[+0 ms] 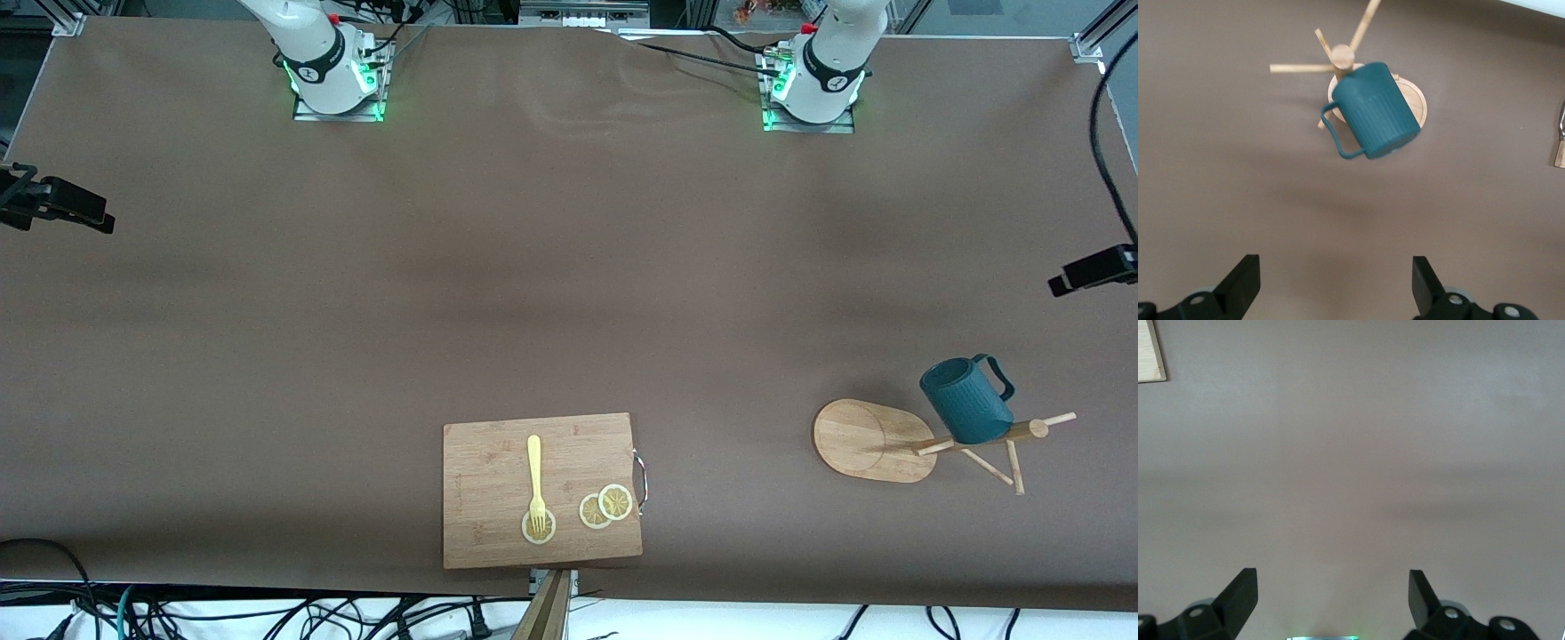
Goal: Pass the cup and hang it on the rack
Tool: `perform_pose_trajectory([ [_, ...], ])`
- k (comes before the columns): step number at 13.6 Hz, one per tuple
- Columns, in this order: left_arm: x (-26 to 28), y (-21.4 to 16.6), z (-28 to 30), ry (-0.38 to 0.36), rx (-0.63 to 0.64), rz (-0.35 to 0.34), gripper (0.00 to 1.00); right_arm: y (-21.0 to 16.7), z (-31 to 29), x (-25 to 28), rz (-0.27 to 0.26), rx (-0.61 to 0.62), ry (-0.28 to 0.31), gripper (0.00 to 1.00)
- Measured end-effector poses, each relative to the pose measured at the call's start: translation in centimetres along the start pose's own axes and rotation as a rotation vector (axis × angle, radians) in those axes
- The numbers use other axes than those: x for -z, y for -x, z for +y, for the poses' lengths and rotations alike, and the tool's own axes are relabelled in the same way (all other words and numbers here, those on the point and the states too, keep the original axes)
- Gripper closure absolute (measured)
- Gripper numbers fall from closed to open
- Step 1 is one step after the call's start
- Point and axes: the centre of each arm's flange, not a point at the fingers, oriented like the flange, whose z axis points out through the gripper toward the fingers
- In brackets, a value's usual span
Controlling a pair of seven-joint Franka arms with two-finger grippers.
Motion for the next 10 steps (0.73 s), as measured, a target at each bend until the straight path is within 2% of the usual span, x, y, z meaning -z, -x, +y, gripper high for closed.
perform_pose_trajectory([
  [3, -0.2, 1.2, 4.1, -0.024, 0.022, -0.014, 0.0, 0.0, 0.1, 0.0, 0.0, -0.002, 0.0, 0.0],
  [7, -0.8, 1.8, 6.0, -0.035, 0.008, -0.023, 0.0, 0.0, 0.2, 0.0, 0.0, -0.004, 0.0, 0.0],
  [10, -2.3, 3.5, 8.6, -0.099, -0.015, -0.009, 0.0, 0.0, 0.3, 0.0, 0.0, -0.005, 0.0, 0.0],
])
